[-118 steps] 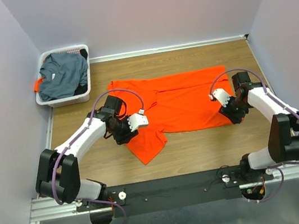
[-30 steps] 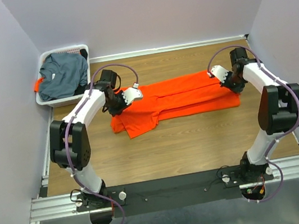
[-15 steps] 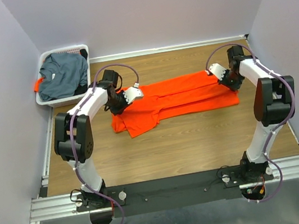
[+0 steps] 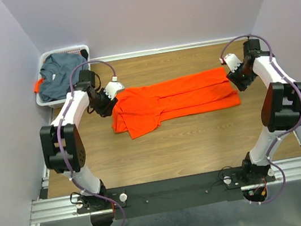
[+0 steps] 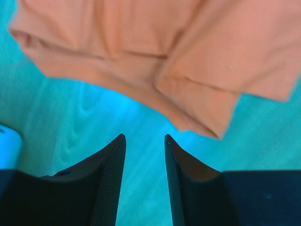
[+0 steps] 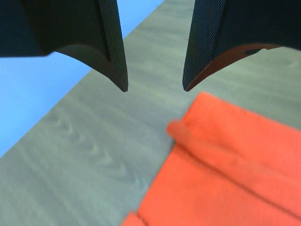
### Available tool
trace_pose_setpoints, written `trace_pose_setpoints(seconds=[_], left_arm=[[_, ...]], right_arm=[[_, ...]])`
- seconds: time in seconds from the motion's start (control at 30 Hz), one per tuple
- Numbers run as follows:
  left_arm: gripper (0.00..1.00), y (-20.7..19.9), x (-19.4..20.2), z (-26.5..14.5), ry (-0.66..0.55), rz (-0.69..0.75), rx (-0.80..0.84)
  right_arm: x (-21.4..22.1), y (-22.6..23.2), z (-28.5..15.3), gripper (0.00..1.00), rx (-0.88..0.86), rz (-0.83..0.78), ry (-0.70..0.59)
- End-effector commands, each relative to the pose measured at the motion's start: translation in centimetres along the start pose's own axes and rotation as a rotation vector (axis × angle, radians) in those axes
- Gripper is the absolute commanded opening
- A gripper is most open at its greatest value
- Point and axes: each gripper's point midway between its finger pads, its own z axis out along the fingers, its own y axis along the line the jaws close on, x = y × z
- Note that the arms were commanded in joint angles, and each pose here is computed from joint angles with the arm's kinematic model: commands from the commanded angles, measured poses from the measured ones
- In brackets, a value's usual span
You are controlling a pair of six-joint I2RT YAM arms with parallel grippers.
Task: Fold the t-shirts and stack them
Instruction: Fold the other side of the tshirt into a rectangle
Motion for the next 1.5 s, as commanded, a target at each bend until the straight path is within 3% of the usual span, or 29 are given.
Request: trace_pose_setpoints(seconds=[0.0, 0.17, 0.67, 0.73, 0.83, 0.87, 1.03, 1.17, 1.47], left_arm=[[0.48, -4.5, 0.0, -0.9, -0.09, -0.088, 0.124], [0.49, -6.3, 1.3, 0.9, -0.11, -0.175, 0.162], [0.49, -5.4, 3.6, 4.8, -0.034, -0.279, 0.148], [0.45, -5.5, 4.1, 5.1, -0.015, -0.278, 0.156], [0.27, -5.9, 5.2, 5.5, 0.027, -0.285, 0.17], [0.24, -6.0, 5.5, 5.5, 0.038, -0.286, 0.168], [0.11, -5.9, 5.9, 5.4, 0.051, -0.281, 0.158], [0.0, -6.1, 6.0, 5.0, 0.06, -0.27, 0.158], [0.0, -7.5, 7.6, 2.9, 0.118, -0.226, 0.141]], right_arm=[[2.4, 3.3, -1.0, 0.58, -0.154, 0.164, 0.018], [3.3, 5.0, -0.1, 0.58, -0.277, 0.305, 0.022], [4.5, 6.9, 4.8, 0.54, -0.391, 0.415, 0.088], [4.4, 6.8, 5.0, 0.49, -0.388, 0.42, 0.085], [4.6, 6.8, 5.1, 0.38, -0.381, 0.423, 0.094], [4.7, 6.8, 5.0, 0.28, -0.379, 0.421, 0.093], [4.9, 7.0, 4.7, 0.0, -0.374, 0.409, 0.095], [5.7, 7.5, 4.1, 0.01, -0.368, 0.396, 0.112], [9.0, 9.4, 1.9, 0.01, -0.325, 0.307, 0.18]])
